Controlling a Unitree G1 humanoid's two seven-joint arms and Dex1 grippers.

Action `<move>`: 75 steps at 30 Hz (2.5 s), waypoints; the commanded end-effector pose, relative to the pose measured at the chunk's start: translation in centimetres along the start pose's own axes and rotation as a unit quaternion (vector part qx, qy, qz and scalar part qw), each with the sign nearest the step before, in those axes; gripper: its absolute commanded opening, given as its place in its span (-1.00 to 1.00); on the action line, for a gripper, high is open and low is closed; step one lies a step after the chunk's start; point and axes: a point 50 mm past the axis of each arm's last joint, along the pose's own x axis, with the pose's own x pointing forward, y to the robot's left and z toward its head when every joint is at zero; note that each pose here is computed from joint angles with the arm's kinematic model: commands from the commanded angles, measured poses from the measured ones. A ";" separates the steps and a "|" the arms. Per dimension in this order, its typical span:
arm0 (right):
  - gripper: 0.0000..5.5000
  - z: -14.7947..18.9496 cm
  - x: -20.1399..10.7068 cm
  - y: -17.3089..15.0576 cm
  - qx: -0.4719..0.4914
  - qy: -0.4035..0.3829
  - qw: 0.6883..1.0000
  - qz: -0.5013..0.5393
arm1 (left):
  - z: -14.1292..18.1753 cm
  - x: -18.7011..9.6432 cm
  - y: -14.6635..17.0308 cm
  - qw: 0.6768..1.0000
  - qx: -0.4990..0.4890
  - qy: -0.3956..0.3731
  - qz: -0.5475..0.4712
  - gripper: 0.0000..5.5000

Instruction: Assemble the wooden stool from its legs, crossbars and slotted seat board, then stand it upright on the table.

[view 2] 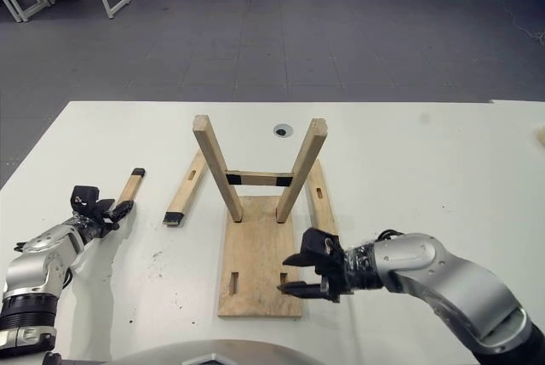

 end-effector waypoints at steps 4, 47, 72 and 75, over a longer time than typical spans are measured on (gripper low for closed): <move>-0.13 -2.2 1.9 1.4 -0.127 0.089 0.988 0.023 | -1.7 0.6 -0.5 0.999 -0.029 0.038 0.002 -0.47; -0.13 15.8 -4.4 -7.8 0.165 -0.497 0.848 -0.085 | 15.4 -7.9 -18.2 0.872 0.062 -0.437 -0.210 -0.52; -0.76 18.6 -4.9 -10.1 0.243 -0.516 0.820 -0.043 | 13.9 -6.9 -21.0 0.871 0.081 -0.402 -0.271 -0.52; -0.84 18.2 -5.3 -10.5 0.255 -0.513 0.818 -0.056 | 14.1 -6.7 -20.8 0.870 0.094 -0.401 -0.271 -0.52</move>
